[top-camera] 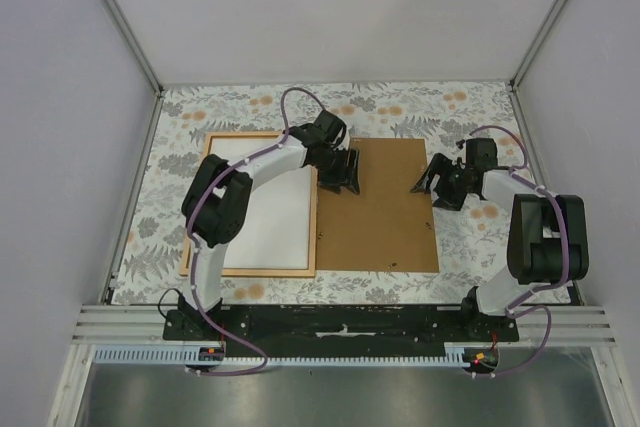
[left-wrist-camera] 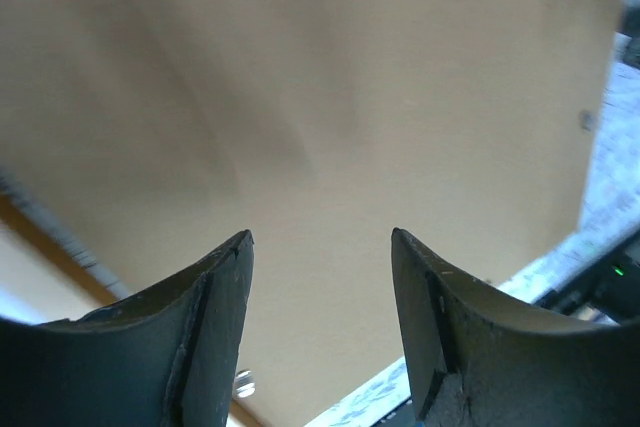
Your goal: Put the photo into the frame
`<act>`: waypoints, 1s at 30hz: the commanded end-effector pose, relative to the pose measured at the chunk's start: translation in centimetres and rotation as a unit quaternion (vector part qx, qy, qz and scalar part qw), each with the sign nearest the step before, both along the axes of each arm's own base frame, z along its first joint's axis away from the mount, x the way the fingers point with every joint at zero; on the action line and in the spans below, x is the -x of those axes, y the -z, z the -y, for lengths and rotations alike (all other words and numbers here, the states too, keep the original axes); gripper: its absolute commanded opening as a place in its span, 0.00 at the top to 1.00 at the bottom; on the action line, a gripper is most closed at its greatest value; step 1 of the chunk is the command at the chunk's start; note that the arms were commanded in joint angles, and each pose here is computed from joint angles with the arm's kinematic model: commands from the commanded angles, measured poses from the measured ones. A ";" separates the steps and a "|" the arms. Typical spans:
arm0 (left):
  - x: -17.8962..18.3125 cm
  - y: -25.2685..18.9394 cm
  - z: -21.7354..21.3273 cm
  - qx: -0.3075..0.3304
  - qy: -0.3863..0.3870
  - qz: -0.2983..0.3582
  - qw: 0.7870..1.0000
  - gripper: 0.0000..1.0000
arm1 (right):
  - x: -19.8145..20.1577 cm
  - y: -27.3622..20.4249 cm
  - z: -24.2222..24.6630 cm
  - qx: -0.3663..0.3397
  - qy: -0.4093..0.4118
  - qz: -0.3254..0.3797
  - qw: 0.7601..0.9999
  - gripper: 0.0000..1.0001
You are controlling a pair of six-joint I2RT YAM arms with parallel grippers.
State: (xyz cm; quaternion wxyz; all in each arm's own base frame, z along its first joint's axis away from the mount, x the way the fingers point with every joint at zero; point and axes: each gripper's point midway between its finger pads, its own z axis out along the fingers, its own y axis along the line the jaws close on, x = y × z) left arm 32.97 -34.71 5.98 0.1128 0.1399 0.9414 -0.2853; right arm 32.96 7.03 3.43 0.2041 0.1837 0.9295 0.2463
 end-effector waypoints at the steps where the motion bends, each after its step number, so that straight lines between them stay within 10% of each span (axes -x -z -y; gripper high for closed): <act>1: -2.5 -0.3 -5.7 -0.098 -0.056 0.057 0.992 0.36 | 0.1 0.8 0.6 0.020 0.005 -0.021 1.000 0.16; 14: -3.2 3.4 -9.6 -0.160 -0.082 0.044 0.983 0.36 | 0.1 1.4 1.0 0.035 0.004 -0.026 0.999 0.16; 30: 1.2 5.9 -2.1 -0.027 -0.031 -0.054 0.998 0.36 | -0.2 1.4 0.3 0.015 -0.007 -0.026 1.000 0.16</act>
